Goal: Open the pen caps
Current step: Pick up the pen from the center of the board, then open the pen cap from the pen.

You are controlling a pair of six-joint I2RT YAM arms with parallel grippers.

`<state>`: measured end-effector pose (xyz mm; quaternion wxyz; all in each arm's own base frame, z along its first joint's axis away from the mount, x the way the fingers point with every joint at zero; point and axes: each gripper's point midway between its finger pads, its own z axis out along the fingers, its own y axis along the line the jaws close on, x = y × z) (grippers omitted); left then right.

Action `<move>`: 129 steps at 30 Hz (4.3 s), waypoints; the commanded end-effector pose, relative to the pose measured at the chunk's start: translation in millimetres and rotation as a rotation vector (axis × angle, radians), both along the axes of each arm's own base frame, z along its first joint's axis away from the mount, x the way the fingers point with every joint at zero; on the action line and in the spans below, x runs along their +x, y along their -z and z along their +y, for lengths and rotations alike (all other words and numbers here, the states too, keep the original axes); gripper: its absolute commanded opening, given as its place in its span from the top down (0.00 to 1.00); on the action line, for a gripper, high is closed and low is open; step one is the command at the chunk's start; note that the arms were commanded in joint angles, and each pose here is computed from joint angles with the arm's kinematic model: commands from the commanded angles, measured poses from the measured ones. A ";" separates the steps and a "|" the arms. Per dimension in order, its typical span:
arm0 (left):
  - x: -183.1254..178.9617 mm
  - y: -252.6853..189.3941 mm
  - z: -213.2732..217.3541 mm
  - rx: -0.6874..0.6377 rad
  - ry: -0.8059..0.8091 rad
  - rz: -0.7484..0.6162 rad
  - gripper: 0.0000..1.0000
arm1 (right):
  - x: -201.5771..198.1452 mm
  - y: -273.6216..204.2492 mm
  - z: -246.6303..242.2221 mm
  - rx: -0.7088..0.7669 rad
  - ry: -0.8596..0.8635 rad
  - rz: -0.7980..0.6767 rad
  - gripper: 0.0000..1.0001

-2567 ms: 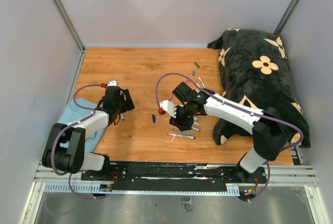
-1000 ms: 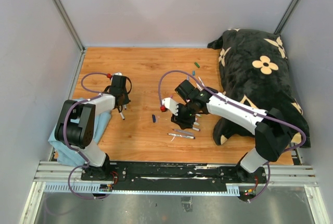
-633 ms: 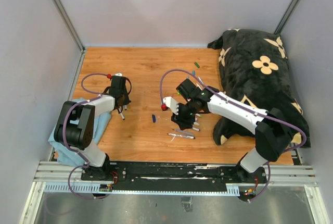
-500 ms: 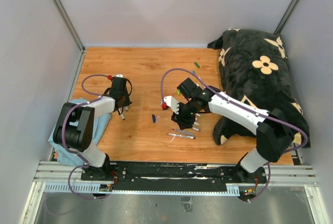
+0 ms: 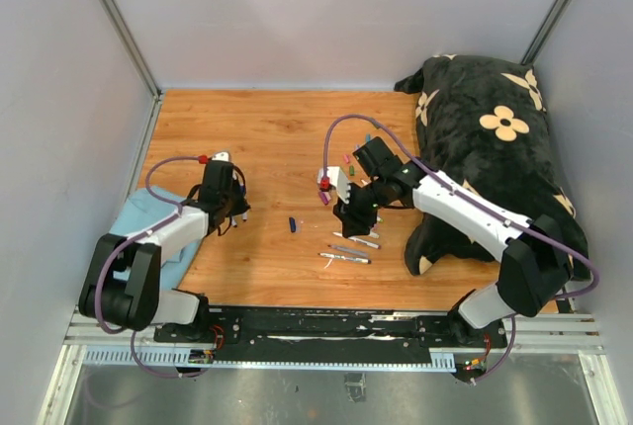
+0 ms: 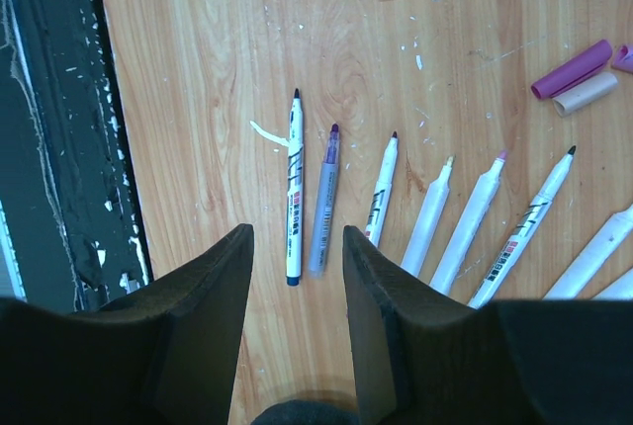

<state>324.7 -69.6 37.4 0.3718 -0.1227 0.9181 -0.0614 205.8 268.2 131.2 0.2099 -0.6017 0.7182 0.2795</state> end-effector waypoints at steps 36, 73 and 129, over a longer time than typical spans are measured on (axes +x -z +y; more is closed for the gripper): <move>-69.5 -153.0 -114.9 -0.704 0.377 -0.551 1.00 | -5.4 -56.1 4.1 0.331 0.066 0.157 0.56; -98.9 -201.2 -202.2 -0.921 0.286 -0.804 1.00 | -13.6 -71.0 42.4 0.683 0.151 0.465 0.37; -127.3 -206.7 -200.4 -0.873 0.585 -0.725 0.04 | -20.4 -38.2 8.4 0.348 -0.035 0.272 0.98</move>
